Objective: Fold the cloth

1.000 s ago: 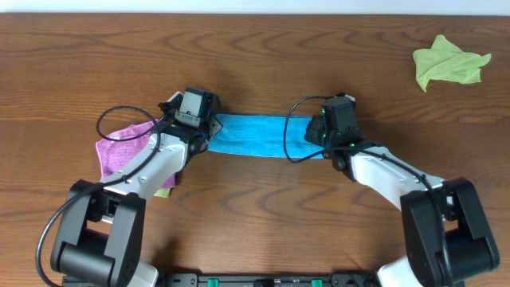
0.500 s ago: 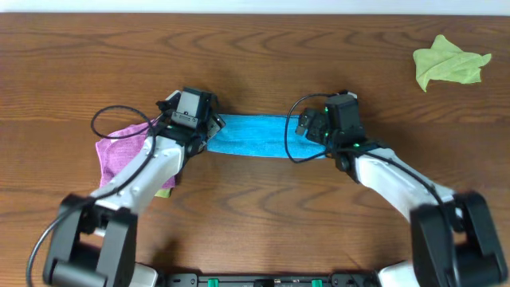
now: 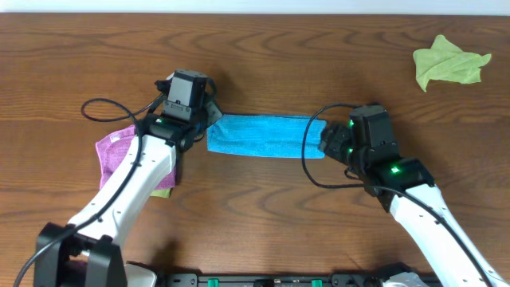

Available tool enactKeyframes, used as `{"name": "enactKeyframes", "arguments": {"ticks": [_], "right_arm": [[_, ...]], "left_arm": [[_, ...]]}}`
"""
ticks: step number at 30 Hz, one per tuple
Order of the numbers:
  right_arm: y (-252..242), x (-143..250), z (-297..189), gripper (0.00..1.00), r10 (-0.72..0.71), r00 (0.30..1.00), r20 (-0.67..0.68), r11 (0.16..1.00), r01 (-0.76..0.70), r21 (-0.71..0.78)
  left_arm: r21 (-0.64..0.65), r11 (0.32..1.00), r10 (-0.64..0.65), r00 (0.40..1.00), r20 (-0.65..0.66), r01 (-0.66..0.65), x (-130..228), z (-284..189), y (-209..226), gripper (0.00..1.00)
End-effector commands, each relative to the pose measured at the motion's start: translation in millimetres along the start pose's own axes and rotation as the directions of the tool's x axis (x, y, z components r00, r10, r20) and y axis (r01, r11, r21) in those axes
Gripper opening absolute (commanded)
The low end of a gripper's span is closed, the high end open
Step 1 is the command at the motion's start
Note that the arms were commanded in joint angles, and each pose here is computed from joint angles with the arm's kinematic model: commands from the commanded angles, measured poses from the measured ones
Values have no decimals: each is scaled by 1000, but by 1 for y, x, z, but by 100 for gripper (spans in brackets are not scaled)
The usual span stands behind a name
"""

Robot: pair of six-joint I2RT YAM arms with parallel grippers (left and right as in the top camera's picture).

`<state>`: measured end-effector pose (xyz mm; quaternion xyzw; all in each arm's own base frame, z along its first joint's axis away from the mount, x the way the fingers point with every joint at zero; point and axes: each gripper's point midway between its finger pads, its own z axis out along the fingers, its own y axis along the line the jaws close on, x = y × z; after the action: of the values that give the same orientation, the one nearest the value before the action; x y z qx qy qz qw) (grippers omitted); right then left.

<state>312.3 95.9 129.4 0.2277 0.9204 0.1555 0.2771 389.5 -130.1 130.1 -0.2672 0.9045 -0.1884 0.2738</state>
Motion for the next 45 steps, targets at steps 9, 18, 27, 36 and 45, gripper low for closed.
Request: {"name": "enactKeyframes", "arguments": {"ticks": [9,18,27,36,45], "right_arm": [[-4,24,3,82,192,974,-120,981,-191,21],[-18,49,31,83,227,952,-206,973,-214,84],[-20,61,70,84,254,933,-256,966,-230,118],[-25,65,100,83,258,931,-258,964,-230,135],[-27,70,128,76,266,929,-256,962,-239,135]], "left_arm": [[-62,998,-7,992,-124,-1,32,64,13,6],[-119,993,-8,984,-180,-14,51,87,30,6],[-152,987,13,976,-217,-47,71,102,37,6],[-194,979,11,975,-222,-55,74,107,49,6],[-226,972,10,973,-229,-63,77,105,56,6]]}}
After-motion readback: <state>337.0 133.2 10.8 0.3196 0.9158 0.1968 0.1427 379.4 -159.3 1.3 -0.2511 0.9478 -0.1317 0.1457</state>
